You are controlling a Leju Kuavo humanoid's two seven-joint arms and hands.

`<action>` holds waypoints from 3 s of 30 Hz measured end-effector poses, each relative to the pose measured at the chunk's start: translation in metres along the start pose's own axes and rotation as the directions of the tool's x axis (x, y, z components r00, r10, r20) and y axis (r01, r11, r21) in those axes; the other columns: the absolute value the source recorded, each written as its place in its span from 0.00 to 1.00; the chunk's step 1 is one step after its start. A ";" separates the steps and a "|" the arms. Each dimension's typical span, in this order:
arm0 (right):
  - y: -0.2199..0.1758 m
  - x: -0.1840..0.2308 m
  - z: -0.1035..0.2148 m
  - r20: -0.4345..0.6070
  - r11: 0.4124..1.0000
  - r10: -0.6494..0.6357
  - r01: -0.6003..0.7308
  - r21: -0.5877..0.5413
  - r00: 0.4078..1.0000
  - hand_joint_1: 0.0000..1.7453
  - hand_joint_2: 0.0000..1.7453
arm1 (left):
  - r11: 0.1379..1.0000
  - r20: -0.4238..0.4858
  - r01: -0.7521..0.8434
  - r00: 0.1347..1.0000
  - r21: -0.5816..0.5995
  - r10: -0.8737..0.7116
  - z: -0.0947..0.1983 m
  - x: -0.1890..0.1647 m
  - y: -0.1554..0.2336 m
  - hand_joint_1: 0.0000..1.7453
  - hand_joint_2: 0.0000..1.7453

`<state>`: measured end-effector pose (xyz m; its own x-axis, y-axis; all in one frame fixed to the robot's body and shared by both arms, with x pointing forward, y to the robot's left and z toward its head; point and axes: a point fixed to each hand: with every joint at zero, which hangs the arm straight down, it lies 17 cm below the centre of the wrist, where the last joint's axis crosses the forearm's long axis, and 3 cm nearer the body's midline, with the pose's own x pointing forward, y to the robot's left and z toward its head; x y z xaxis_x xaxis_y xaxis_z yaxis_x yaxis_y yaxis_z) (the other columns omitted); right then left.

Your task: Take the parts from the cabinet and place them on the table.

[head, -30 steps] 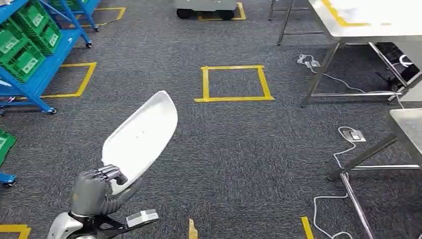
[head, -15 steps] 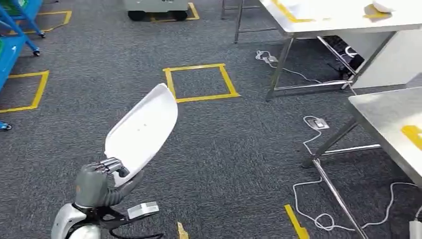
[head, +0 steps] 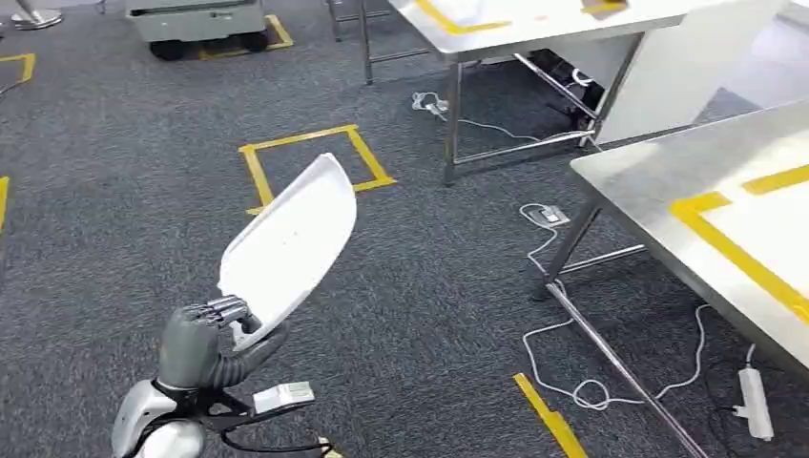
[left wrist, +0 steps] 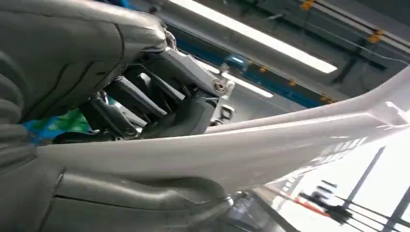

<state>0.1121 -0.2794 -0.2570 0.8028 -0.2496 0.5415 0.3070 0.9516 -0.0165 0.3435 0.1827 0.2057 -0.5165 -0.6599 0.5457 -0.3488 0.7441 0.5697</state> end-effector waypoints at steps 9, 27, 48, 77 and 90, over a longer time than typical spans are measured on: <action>-0.004 -0.011 0.001 -0.048 1.000 0.006 -0.007 -0.012 0.999 0.00 0.00 | 1.000 0.000 0.001 1.000 -0.007 -0.001 0.000 -0.001 -0.003 1.00 1.00; -0.002 -0.003 -0.001 -0.022 1.000 0.015 -0.015 -0.001 1.000 0.00 0.00 | 0.999 0.061 0.013 0.998 -0.030 -0.011 -0.016 0.014 -0.009 1.00 1.00; 0.003 -0.002 -0.001 -0.019 0.999 0.034 -0.034 0.028 0.999 0.00 0.00 | 0.996 0.133 -0.048 0.989 -0.080 0.058 -0.028 0.045 -0.026 1.00 1.00; 0.013 -0.001 -0.001 -0.029 0.996 0.063 -0.060 0.070 0.998 0.00 0.00 | 0.993 0.065 -0.042 0.997 -0.114 0.050 -0.060 0.030 -0.042 1.00 1.00; 0.019 -0.002 0.001 -0.028 0.993 0.052 -0.049 0.104 0.998 0.00 0.00 | 0.994 0.033 -0.020 0.999 -0.105 0.023 -0.071 0.018 -0.044 1.00 1.00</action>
<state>0.1157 -0.2605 -0.2575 0.8319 -0.2045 0.5158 0.2122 0.9762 0.0447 0.4052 0.1307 0.2333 -0.5504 -0.6384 0.5380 -0.2541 0.7419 0.6205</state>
